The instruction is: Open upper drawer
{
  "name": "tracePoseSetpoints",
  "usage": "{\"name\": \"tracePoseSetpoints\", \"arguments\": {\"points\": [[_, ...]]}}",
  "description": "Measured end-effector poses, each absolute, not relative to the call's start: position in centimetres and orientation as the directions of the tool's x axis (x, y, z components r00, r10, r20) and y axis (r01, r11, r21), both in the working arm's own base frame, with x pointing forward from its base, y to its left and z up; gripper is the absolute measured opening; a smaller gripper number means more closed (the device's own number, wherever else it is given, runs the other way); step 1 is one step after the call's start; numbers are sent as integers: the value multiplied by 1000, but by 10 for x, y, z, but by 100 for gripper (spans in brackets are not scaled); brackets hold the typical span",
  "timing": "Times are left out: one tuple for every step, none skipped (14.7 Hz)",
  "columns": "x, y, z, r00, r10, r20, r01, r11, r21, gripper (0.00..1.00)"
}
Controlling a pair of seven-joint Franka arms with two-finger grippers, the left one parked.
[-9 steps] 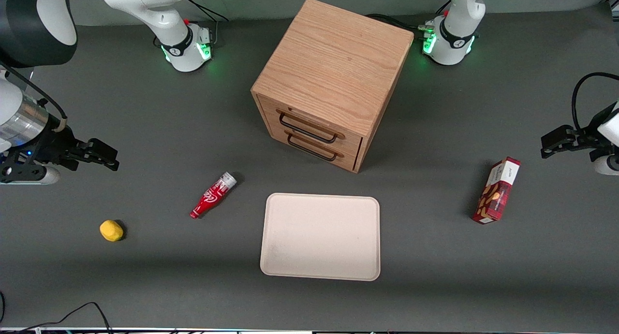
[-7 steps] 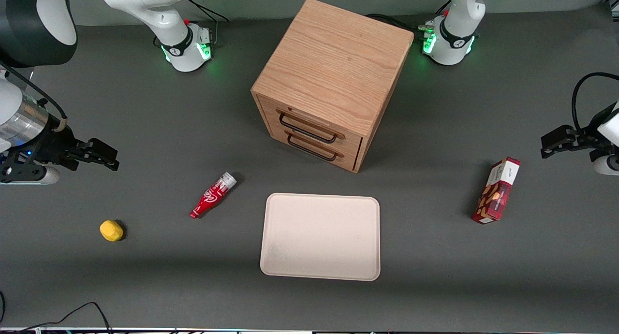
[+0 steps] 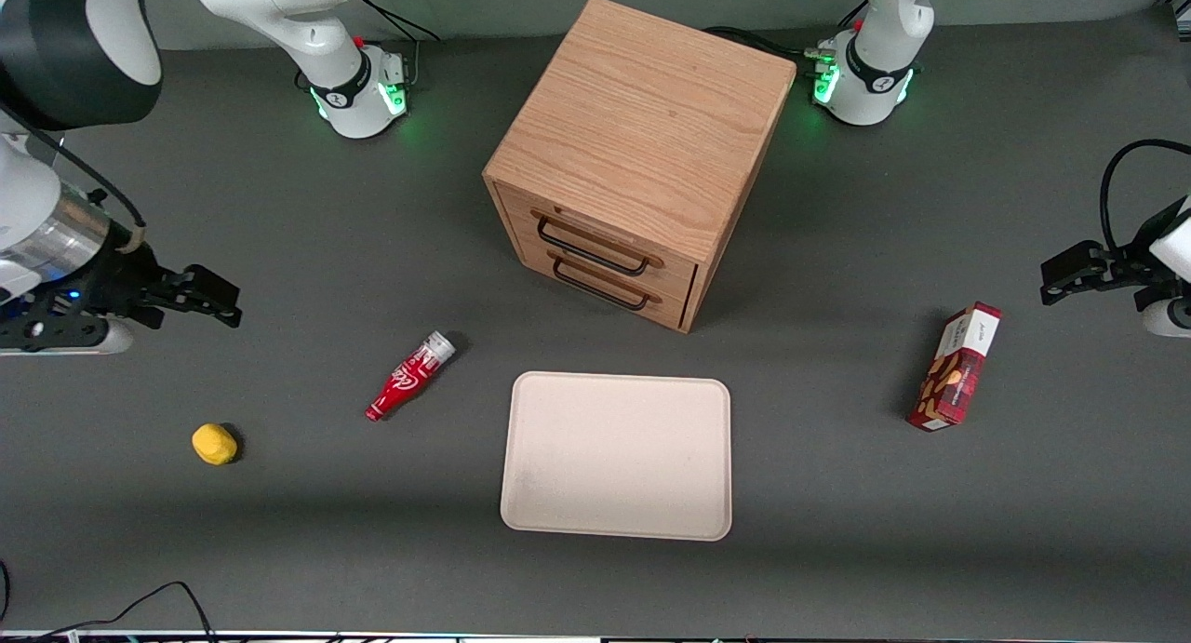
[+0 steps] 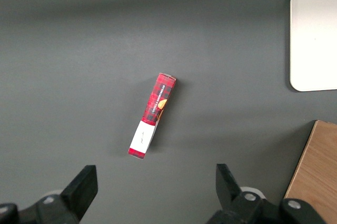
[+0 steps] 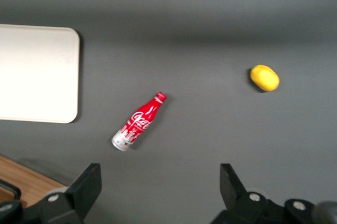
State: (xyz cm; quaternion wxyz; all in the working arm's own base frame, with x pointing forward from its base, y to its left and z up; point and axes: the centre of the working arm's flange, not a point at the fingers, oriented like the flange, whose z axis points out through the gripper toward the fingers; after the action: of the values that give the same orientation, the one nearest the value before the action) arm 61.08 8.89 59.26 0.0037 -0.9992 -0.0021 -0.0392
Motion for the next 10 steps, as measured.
{"name": "tracePoseSetpoints", "arguments": {"points": [[609,102,592,997,27,78,28,-1000,-9,100],[606,119,592,996,55,77,56,-998,-9,100],[602,139,593,993,87,78,88,-996,-9,100],[597,158,593,990,119,80,120,-993,-10,100],[593,178,593,985,150,80,151,-988,-10,100],[589,195,592,981,178,79,179,-984,-10,100],[586,211,588,976,203,73,204,-979,-10,100],[584,224,582,972,225,64,226,-974,-10,100],[582,240,575,967,249,55,250,-968,-10,100],[578,261,568,959,281,44,281,-960,-10,100]]}}
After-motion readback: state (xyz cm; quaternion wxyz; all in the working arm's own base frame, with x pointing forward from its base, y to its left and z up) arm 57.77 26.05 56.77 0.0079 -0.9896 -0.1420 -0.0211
